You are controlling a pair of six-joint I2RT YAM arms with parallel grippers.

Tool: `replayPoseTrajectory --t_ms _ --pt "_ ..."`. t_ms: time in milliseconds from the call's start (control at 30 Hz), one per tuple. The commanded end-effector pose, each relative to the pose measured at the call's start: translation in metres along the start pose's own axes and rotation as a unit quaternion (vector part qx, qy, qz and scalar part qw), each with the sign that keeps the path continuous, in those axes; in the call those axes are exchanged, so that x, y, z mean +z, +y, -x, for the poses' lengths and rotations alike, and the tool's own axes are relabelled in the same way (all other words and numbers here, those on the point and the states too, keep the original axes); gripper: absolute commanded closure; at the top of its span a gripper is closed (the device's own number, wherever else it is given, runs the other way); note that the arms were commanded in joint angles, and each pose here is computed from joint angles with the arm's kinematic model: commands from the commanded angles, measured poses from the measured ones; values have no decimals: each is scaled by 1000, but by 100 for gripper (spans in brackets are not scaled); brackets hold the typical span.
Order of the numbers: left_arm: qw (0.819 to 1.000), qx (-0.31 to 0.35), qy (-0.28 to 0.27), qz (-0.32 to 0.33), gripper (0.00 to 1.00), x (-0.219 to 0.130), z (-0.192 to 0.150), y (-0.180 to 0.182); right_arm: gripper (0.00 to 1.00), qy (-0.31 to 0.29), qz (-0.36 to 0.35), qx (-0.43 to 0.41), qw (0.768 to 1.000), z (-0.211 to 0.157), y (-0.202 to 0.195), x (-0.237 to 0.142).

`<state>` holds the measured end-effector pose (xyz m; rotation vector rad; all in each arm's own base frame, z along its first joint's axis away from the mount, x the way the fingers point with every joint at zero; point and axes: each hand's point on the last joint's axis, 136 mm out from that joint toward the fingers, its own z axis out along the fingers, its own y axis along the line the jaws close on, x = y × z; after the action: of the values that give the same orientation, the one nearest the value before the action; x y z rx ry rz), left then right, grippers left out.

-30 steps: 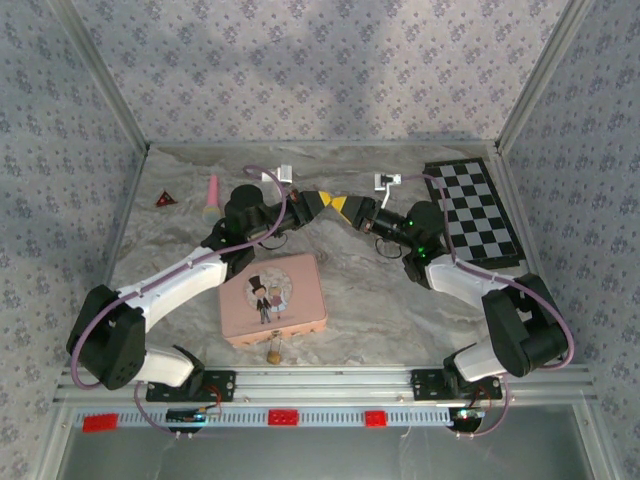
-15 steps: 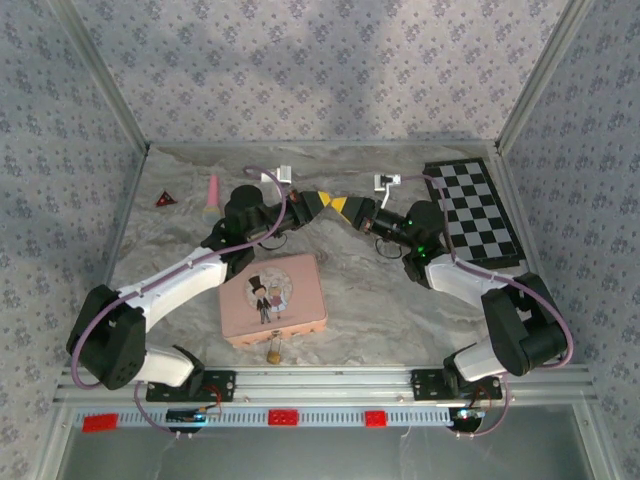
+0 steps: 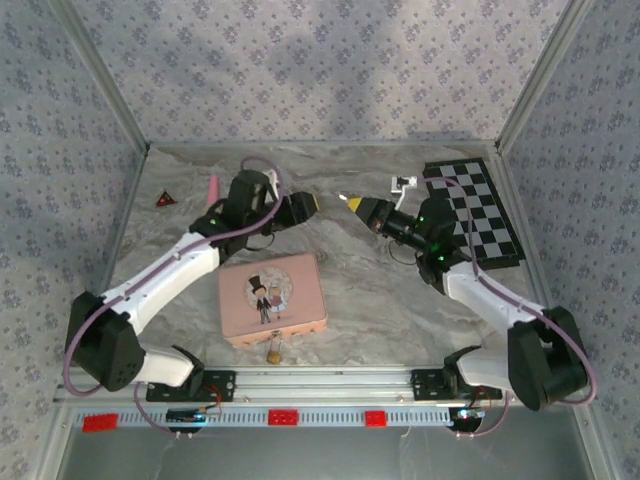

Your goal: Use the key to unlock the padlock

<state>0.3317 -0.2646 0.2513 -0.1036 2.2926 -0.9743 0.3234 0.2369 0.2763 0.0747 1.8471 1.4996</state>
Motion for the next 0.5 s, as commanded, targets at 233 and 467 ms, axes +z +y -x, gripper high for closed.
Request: replayPoseTrajectory --t_ms 233,467 --pt "899 86 257 344 21 -140 -84 97 100 74 -195 -124 970 -25 -38 -33" --pt "872 82 308 371 19 -178 -133 96 100 90 -209 -123 966 -31 -49 -31"
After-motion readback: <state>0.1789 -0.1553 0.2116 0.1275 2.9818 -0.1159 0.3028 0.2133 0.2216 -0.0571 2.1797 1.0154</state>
